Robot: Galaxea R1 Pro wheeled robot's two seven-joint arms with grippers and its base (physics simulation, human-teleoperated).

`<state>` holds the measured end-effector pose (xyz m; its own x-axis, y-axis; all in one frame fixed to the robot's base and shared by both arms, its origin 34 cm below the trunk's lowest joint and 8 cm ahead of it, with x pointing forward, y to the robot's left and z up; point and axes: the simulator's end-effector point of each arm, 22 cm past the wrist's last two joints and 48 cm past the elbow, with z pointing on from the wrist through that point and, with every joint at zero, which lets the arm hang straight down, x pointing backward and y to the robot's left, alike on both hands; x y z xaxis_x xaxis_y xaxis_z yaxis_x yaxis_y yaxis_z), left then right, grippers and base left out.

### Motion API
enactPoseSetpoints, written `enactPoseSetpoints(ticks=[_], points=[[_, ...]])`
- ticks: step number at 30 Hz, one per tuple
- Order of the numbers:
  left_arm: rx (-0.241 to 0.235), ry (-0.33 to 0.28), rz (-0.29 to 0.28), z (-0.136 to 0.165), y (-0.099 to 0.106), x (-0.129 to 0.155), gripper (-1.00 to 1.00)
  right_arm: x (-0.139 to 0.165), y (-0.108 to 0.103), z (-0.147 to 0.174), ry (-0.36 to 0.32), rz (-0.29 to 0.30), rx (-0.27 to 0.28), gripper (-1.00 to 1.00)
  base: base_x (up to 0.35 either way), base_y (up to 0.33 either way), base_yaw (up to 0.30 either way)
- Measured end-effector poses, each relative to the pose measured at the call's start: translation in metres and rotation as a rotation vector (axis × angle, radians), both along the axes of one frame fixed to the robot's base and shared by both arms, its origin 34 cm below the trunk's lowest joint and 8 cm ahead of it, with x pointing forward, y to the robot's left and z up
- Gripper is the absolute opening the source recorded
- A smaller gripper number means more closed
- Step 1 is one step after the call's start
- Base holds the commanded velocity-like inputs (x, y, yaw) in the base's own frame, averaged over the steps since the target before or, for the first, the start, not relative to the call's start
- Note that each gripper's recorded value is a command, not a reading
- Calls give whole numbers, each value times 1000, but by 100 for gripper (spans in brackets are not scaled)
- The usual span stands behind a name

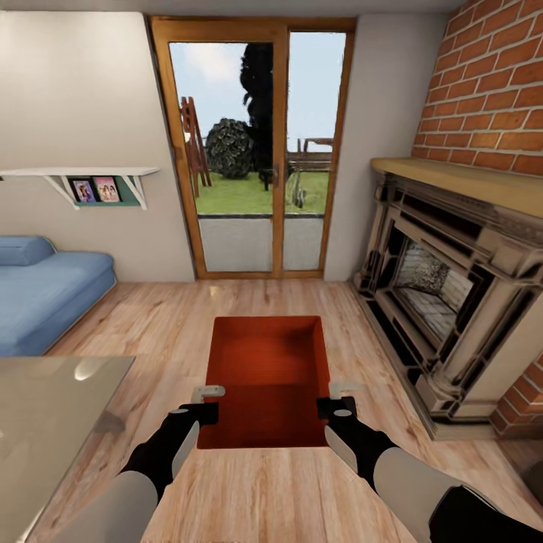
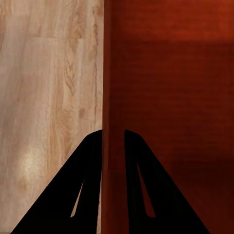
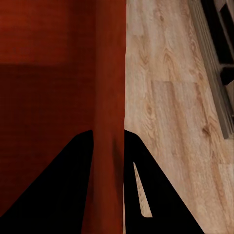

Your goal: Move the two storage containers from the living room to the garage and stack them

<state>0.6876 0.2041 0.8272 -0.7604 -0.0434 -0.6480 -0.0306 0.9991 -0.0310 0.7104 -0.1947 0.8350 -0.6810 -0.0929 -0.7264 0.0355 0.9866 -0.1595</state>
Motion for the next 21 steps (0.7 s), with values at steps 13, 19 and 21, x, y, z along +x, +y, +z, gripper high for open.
enactPoseSetpoints(ticks=[13, 19, 21], points=[[0, -1, 1, 0, 0, 0, -100, 0, 0, 0, -1, 0, -1, -100, 0, 0, 275], [0, -1, 1, 0, 0, 0, -100, 0, 0, 0, -1, 0, -2, -100, 0, 0, 275], [-1, -1, 1, 0, -1, 0, -100, 0, -1, 0, -1, 0, -2, -100, 0, 0, 275]])
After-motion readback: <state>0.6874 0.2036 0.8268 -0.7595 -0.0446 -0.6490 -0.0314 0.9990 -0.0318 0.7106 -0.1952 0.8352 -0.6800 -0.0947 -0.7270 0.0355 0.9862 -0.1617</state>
